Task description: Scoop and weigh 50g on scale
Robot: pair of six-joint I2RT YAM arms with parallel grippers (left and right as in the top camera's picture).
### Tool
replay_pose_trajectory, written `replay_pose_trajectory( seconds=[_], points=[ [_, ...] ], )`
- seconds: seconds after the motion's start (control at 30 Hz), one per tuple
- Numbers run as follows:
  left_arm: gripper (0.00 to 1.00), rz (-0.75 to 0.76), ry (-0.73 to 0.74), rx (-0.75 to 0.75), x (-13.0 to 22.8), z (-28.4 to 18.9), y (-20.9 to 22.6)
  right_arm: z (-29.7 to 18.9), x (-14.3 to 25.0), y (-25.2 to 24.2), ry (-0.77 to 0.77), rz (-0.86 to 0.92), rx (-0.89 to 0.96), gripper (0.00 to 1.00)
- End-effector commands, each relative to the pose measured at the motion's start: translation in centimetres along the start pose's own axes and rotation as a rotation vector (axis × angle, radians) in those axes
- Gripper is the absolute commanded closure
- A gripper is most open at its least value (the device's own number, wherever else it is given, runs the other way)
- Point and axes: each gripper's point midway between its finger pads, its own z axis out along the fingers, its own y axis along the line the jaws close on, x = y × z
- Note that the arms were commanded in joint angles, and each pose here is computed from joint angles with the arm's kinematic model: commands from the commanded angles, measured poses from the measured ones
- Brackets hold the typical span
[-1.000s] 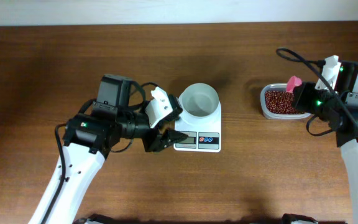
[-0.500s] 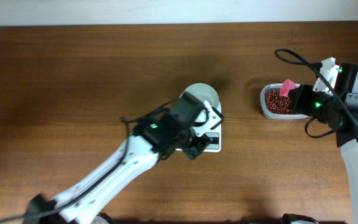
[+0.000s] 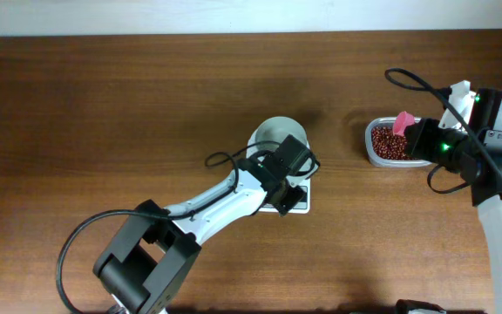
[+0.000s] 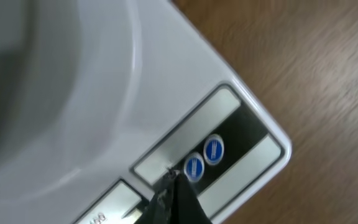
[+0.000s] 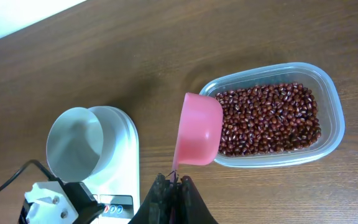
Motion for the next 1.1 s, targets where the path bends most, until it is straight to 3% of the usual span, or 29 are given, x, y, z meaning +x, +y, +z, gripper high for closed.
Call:
replay_pose_trajectory(
  seconds=[0.0,1.07],
  points=[
    [1.00,-0.009,-0.014,-0.013,-0.5,0.2,0.1,-0.8,-1.0,0.2,-0.034,0.001,-0.004,0.96],
    [1.00,-0.002,0.043,-0.005,1.4,1.7,-0.1,-0.8,-0.9,0.2,-0.030,0.002,-0.004,0.96]
  ],
)
